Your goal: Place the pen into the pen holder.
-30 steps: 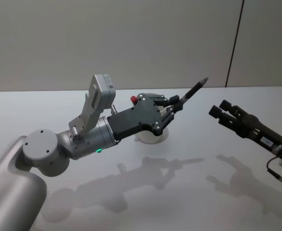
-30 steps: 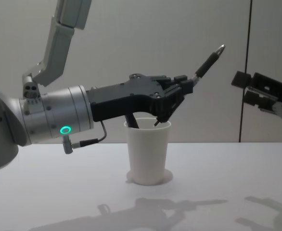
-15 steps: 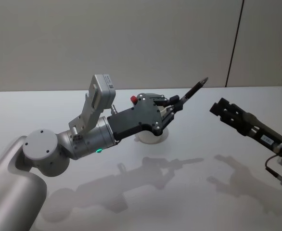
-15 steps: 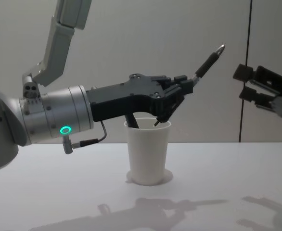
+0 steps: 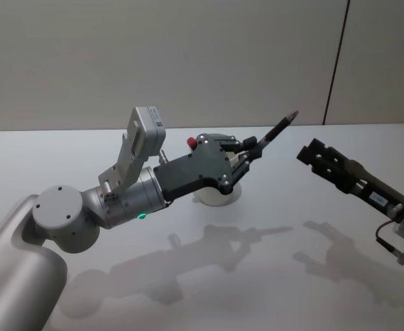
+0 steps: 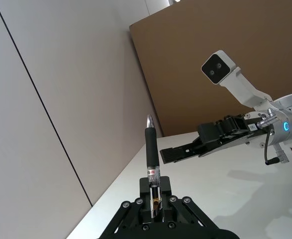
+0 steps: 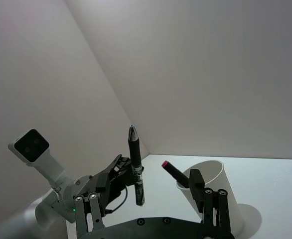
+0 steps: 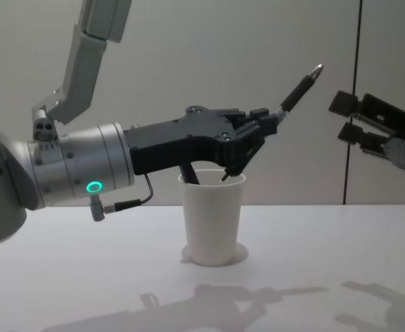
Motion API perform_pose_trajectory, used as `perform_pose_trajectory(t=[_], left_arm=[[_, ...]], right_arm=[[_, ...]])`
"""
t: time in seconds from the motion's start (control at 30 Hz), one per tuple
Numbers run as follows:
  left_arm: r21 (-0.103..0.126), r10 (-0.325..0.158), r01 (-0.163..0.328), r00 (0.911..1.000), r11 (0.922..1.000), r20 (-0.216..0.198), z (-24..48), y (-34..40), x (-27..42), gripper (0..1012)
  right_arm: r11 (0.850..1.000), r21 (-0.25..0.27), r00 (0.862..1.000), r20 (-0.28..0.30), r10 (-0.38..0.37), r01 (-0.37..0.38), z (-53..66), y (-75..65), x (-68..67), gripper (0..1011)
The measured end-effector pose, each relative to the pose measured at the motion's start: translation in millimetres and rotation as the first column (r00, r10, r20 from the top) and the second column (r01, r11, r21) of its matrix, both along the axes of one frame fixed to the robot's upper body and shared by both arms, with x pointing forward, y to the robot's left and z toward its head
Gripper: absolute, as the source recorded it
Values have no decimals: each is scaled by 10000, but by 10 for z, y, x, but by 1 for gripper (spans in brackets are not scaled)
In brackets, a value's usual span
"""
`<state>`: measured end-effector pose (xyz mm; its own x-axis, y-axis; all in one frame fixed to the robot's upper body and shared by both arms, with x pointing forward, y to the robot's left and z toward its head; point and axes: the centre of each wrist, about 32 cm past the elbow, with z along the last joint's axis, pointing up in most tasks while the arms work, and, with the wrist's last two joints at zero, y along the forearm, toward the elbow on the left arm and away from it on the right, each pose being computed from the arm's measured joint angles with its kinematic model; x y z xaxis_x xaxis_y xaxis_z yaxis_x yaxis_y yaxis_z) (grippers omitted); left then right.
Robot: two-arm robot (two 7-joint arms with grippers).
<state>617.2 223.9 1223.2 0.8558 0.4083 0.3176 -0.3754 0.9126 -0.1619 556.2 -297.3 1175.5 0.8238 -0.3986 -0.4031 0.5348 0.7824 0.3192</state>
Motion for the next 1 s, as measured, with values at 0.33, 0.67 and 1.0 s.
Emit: perform_pose_trajectory(t=[0.33,0.67,1.0], left_arm=[[0,1,-1,10000,10000,0,0,0,0,120],[0,0,0,10000,10000,1,0,0,0,120],[0,1,-1,10000,10000,0,0,0,0,120]], right_arm=[[9999,-94,9996,269,-110,112,-4,41,0,1002],[9999,-77,9985,530,-132,136,3,78,9,1002],[9995,-134,9973,685,-280,290,39,127,45,1002]])
